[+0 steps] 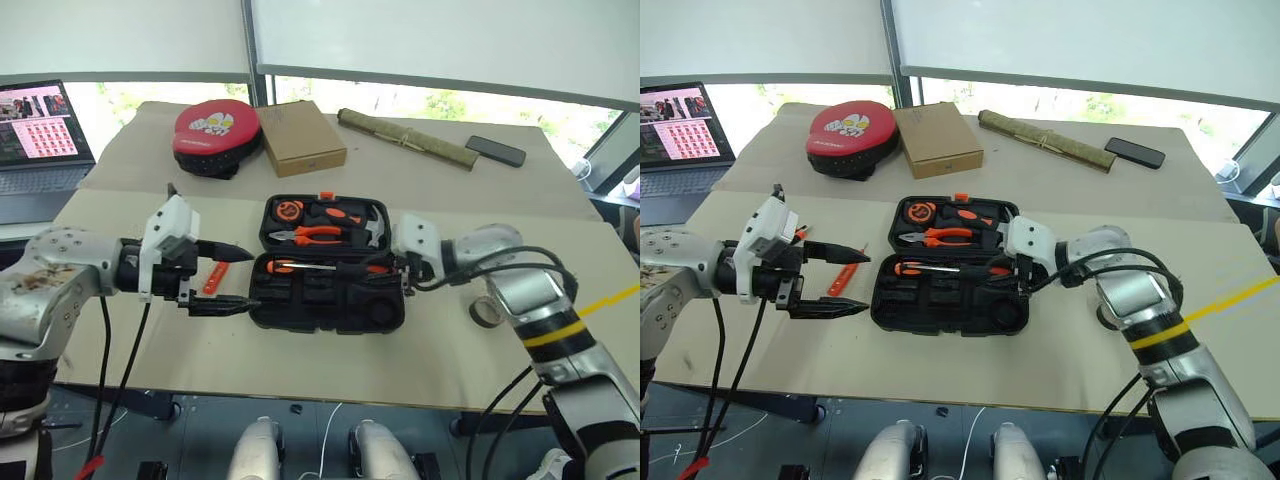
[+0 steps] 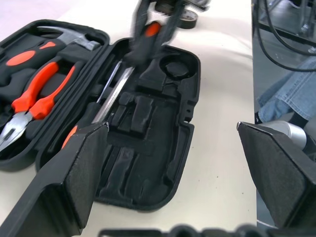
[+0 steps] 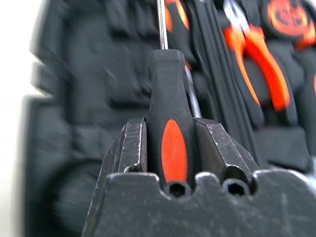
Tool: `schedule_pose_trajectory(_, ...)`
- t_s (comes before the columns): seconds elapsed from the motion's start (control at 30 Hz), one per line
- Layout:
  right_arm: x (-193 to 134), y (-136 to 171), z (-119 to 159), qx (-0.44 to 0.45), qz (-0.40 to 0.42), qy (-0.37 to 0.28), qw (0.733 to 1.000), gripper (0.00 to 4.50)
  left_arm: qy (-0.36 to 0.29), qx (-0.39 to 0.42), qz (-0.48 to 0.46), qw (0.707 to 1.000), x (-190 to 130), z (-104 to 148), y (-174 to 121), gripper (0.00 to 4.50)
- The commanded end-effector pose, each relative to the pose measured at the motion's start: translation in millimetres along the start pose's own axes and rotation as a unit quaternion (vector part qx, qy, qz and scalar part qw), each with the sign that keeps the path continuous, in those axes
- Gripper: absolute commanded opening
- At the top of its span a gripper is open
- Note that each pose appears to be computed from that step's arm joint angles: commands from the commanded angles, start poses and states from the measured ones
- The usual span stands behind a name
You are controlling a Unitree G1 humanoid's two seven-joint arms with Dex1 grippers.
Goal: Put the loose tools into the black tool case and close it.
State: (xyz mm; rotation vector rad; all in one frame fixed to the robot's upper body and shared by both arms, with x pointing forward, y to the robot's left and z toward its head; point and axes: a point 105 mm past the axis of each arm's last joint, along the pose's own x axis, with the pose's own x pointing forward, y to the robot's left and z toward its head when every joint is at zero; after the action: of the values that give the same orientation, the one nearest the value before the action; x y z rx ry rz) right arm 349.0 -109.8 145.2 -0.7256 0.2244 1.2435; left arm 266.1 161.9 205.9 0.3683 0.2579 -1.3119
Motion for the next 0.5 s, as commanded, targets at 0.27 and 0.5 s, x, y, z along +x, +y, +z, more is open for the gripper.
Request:
schedule_pose_trajectory(0.27,3.1,2.7,4.0,-0.036,0.011,-0.002,0.999,1.06,-0.005,0.029,0.003,1.000,3.0,8.2,3.4,4.50)
schedule_pose_trajectory(0.5,11.0,1.5,1.7,-0.031,0.001,0.006,1.000,1.06,-0.007,0.034,0.000,0.999,6.4,9.7,3.5,4.50)
